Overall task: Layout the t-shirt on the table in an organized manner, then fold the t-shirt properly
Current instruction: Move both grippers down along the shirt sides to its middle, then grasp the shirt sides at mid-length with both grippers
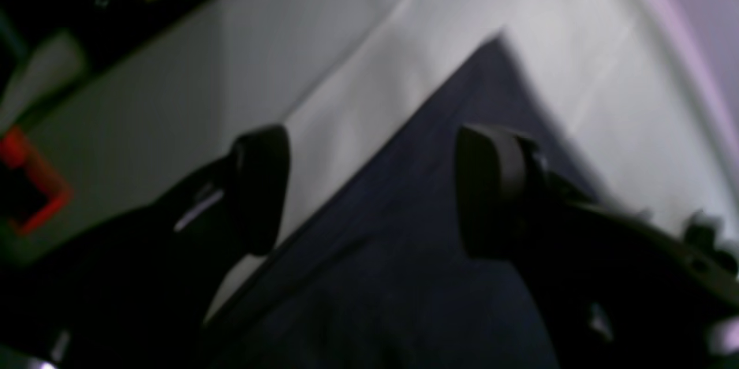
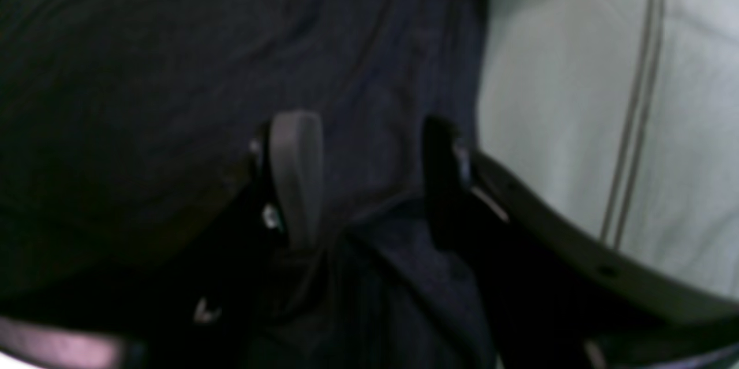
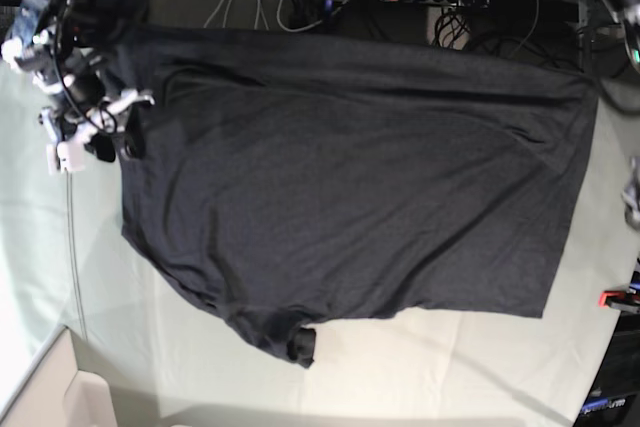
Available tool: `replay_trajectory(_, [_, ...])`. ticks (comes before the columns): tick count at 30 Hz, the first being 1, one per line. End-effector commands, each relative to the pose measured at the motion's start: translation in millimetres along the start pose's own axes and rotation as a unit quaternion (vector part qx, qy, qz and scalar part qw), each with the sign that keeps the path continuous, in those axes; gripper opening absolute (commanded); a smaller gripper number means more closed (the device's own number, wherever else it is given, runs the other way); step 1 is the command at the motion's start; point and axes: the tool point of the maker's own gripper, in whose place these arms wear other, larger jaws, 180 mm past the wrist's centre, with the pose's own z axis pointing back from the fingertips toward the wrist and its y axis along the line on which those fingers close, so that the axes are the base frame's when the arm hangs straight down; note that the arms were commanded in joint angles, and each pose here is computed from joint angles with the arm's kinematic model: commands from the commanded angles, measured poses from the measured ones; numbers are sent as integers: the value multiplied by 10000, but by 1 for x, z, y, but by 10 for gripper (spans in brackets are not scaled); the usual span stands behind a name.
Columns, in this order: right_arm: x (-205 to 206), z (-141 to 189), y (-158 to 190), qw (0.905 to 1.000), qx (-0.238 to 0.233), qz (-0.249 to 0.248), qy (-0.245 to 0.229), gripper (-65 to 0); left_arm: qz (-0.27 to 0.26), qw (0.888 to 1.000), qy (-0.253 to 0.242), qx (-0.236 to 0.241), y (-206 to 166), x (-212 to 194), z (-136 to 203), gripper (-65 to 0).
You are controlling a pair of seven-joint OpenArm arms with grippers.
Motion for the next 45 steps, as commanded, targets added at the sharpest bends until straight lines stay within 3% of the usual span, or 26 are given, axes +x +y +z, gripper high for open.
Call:
replay_trajectory(1, [24, -3, 0, 9992, 81, 25, -394, -348, 15, 9998, -184, -85, -7, 19, -4, -217])
replay_trajectory(5, [51, -25, -13, 9982, 105, 34, -587, -343, 60, 9997, -10, -220, -31, 26, -38, -217])
replay_trajectory(8, [69, -43, -24, 9978, 106, 23, -647, -344, -296, 9992, 173, -193, -55, 25, -63, -217])
replay_trajectory(15, [104, -108, -24, 9973, 141, 709, -151, -344, -1340, 9906, -181, 199, -78, 32, -109, -216])
replay_trajectory(22, [113, -160, -18, 9976, 408, 502, -237, -343, -2025, 9778, -279, 466, -72, 13, -138, -216])
replay_trajectory(29, [105, -176, -9, 9961, 632, 303, -538, -343, -2419, 9682, -495, 404, -73, 4, -143, -215])
replay_trajectory(40, [105, -182, -34, 9951, -156, 289, -928, -343, -2432, 9683, -487, 283, -83, -11, -144, -215])
replay_trajectory(45, [108, -180, -41, 9945, -252, 317, -970, -343, -2416, 9692, -392, 268, -82, -24, -144, -215])
